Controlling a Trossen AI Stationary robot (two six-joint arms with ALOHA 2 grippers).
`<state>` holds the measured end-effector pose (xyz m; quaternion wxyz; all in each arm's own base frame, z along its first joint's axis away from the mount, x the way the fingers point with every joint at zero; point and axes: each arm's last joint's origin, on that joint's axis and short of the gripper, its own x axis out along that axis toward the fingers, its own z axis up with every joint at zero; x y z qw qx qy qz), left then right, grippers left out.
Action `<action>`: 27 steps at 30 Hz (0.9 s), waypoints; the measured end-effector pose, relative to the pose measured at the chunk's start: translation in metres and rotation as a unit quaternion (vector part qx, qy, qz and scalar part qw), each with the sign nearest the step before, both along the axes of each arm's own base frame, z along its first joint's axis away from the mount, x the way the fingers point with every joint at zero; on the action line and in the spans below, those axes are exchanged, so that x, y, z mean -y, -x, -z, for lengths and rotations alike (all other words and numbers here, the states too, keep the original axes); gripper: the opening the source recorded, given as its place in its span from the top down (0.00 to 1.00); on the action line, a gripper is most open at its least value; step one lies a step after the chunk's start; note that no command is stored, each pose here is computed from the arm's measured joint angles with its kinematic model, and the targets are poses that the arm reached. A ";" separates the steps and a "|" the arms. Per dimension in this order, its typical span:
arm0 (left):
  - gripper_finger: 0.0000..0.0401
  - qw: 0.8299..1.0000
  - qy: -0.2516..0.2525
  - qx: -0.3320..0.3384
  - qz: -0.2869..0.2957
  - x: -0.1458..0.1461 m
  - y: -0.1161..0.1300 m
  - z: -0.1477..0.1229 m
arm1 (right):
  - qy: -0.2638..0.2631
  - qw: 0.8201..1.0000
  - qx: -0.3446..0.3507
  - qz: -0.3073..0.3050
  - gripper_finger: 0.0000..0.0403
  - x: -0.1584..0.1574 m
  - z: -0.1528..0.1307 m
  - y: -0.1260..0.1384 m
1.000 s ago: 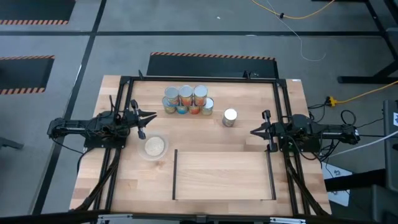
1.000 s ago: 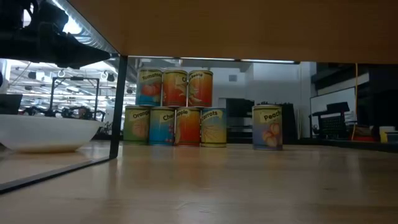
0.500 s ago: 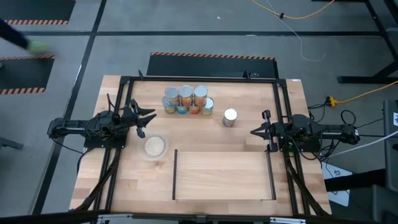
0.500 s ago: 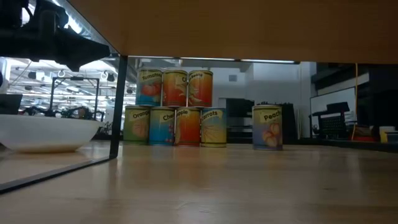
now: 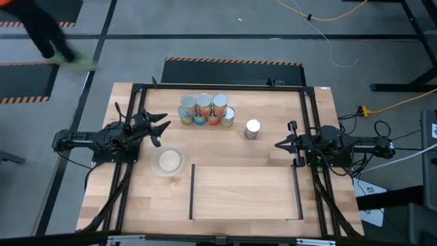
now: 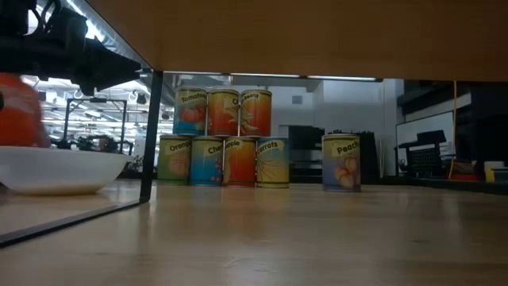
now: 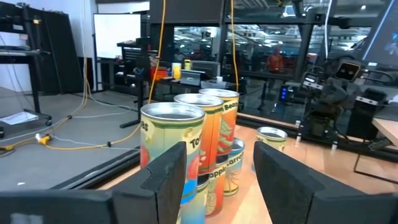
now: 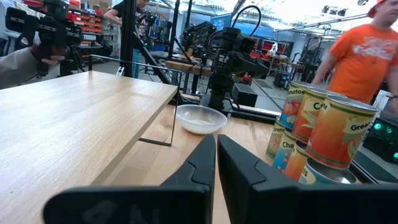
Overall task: Pick and place cans onto a shelf
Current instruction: Put the canned tomatoes on the shelf
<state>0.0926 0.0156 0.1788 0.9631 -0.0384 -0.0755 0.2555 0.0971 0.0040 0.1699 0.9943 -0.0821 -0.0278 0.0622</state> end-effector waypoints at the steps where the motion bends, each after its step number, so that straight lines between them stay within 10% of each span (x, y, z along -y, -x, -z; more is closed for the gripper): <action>1: 0.55 1.000 0.000 0.000 0.000 0.000 0.000 0.000 | 0.000 1.000 0.000 0.000 0.94 0.000 0.000 0.000; 19: 0.50 1.000 -0.007 -0.001 0.000 0.000 0.000 0.000 | 0.000 1.000 0.000 0.000 0.94 0.000 0.000 0.000; 27: 0.45 0.995 -0.013 0.001 0.098 0.005 -0.002 0.000 | 0.000 1.000 0.000 0.000 0.94 0.000 0.000 0.000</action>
